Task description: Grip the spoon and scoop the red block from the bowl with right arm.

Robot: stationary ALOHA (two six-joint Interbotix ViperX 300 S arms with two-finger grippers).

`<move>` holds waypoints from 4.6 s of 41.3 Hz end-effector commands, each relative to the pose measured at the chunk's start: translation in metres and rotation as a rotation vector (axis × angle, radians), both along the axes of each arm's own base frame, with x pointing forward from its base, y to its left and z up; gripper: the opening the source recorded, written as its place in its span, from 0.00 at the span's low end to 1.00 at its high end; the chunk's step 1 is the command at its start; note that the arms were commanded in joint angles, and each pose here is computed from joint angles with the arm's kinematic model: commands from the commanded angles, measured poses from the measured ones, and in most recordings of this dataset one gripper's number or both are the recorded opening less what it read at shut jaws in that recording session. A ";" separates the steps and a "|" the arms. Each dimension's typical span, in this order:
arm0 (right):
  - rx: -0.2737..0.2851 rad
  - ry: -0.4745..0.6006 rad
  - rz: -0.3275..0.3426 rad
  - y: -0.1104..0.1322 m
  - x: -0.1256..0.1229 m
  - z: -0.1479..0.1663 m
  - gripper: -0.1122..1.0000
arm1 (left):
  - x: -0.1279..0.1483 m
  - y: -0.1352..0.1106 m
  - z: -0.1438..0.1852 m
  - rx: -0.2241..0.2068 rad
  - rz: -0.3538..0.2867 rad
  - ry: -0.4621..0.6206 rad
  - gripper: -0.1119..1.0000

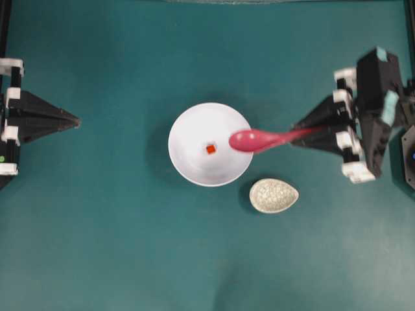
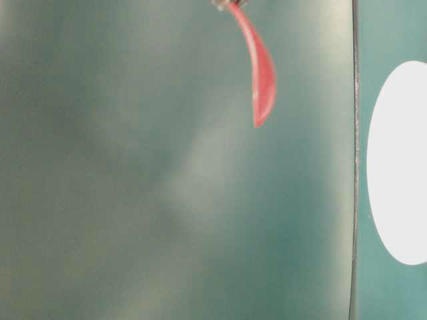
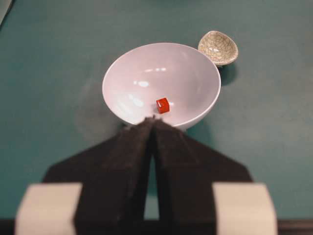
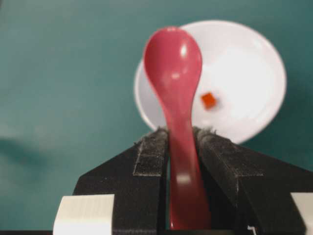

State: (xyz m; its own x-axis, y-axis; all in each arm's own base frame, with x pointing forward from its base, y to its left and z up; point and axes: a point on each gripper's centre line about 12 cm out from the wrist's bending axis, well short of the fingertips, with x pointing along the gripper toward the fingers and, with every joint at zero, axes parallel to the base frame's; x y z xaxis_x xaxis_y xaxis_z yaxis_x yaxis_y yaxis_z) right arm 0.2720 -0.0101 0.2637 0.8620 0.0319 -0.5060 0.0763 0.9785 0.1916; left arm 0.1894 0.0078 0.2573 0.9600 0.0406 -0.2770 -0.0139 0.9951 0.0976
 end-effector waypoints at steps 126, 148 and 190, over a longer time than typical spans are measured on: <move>0.056 0.668 -0.001 -0.027 0.130 -0.062 0.31 | -0.004 0.001 0.013 0.004 0.004 -0.017 0.10; 0.054 0.546 -0.025 -0.031 0.162 -0.051 0.30 | -0.004 0.001 0.013 0.002 0.004 -0.017 0.10; 0.041 0.529 -0.055 -0.032 0.128 0.010 0.14 | -0.004 0.001 0.011 0.004 0.004 -0.012 0.10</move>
State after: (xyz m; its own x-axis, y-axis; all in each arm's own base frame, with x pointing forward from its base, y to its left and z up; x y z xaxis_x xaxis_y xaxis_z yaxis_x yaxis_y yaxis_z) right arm 0.4056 -0.0430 0.2456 0.4431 0.0281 -0.8960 0.2331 0.9615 0.1455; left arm 0.1827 0.0080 0.2589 0.9569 0.0429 -0.2873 -0.0154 0.9951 0.0975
